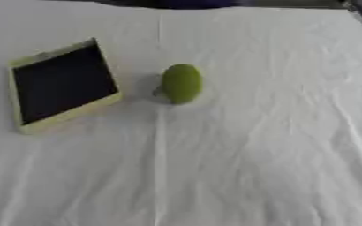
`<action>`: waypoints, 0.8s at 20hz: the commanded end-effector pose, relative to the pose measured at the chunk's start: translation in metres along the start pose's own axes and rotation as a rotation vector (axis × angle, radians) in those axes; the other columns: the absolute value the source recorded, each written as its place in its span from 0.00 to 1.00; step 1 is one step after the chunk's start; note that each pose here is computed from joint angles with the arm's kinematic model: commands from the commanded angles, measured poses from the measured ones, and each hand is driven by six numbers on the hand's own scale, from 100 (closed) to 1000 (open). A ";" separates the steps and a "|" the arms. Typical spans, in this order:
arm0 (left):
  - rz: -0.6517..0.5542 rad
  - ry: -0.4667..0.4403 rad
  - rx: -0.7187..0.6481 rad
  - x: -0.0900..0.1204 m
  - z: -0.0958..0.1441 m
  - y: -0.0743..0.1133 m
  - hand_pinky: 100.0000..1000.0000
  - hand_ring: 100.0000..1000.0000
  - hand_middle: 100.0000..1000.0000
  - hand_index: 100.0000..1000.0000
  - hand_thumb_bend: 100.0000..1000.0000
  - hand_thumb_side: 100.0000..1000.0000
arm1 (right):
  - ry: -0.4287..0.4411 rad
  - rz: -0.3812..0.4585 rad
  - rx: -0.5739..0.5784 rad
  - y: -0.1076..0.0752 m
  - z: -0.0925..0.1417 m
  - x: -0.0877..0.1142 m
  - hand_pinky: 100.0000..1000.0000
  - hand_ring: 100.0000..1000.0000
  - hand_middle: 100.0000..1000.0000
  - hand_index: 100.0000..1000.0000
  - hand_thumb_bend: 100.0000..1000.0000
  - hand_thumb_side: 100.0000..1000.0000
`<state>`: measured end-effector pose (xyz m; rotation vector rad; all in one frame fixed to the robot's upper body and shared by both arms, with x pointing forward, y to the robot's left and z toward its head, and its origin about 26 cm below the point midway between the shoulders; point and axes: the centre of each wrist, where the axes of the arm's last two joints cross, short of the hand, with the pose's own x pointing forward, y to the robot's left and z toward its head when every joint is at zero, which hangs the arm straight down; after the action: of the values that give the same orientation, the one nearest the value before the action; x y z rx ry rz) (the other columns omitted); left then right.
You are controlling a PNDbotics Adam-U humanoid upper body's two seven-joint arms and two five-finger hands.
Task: Pick up objects on the table and place them in the box.
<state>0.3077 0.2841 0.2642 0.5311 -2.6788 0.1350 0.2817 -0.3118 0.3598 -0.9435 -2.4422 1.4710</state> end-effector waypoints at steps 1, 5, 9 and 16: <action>0.003 -0.036 -0.018 0.007 -0.008 0.001 0.72 0.73 0.57 0.68 0.07 0.49 | -0.082 0.075 0.092 -0.004 -0.014 0.009 0.78 0.82 0.85 0.87 0.25 0.46; 0.004 -0.034 -0.021 0.007 -0.007 0.001 0.73 0.73 0.57 0.68 0.07 0.49 | -0.140 0.104 0.166 0.008 -0.034 0.020 0.78 0.83 0.85 0.87 0.28 0.47; 0.007 -0.033 -0.026 0.007 -0.007 0.000 0.72 0.73 0.57 0.68 0.07 0.50 | -0.180 0.127 0.265 0.025 -0.047 0.031 0.78 0.84 0.86 0.88 0.30 0.48; 0.011 -0.028 -0.032 0.007 -0.006 0.000 0.72 0.73 0.57 0.68 0.07 0.50 | -0.201 0.087 0.397 0.045 -0.059 0.040 0.79 0.84 0.86 0.88 0.30 0.49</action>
<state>0.3080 0.2818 0.2635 0.5120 -2.6737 0.1123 0.2963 -0.2297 0.3391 -0.8360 -2.1501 2.0442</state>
